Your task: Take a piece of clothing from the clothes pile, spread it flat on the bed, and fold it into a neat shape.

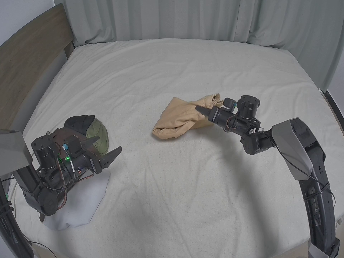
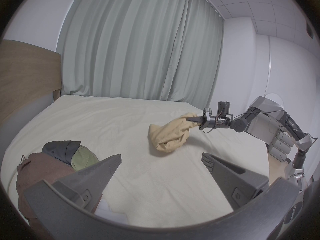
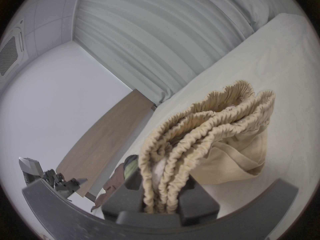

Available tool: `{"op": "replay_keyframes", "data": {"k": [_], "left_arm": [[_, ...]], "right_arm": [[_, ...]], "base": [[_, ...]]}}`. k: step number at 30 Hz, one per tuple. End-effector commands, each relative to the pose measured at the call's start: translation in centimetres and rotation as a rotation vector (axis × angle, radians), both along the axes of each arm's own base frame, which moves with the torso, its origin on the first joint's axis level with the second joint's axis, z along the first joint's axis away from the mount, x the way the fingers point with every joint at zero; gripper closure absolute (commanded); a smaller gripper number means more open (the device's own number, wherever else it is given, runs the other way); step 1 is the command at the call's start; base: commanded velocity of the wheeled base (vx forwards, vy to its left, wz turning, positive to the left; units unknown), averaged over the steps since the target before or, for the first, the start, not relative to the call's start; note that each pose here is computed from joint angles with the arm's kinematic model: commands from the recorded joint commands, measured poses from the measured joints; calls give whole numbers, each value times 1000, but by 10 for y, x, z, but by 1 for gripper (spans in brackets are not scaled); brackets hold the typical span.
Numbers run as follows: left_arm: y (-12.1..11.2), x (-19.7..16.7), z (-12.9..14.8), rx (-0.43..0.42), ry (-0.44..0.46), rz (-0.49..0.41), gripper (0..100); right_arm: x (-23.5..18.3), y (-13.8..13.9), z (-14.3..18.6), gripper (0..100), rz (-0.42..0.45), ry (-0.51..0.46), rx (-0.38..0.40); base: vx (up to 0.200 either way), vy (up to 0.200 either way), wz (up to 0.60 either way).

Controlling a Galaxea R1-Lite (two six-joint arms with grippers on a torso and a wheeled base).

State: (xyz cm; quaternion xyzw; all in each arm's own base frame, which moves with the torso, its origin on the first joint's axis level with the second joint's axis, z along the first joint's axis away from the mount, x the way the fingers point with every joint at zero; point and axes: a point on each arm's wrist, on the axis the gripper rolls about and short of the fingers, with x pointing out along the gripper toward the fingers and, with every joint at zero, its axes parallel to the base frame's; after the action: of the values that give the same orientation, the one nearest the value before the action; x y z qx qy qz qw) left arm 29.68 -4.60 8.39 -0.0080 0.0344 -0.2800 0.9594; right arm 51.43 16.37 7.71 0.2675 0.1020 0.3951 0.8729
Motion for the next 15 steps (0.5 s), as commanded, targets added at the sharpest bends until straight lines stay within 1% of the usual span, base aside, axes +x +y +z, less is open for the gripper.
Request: {"op": "replay_keyframes", "data": {"k": [1,5,12,15], "left_arm": [[0,0,0,-1,0,-1,0],[0,0,0,-1,1,1,0],[0,0,0,-1,1,-1,0],[0,0,0,-1,1,-1,0]], "right_arm": [[-7,-14,-12,100,-22,35,-48],[-16,-22,-22,100,-31,53,-57],[-26,-24,-46,100,-30,79,-71],[-28,-25,-50,100,-30,78,-72]], "base": [[0,0,0],[0,0,0],[0,0,0],[0,0,0]]}}
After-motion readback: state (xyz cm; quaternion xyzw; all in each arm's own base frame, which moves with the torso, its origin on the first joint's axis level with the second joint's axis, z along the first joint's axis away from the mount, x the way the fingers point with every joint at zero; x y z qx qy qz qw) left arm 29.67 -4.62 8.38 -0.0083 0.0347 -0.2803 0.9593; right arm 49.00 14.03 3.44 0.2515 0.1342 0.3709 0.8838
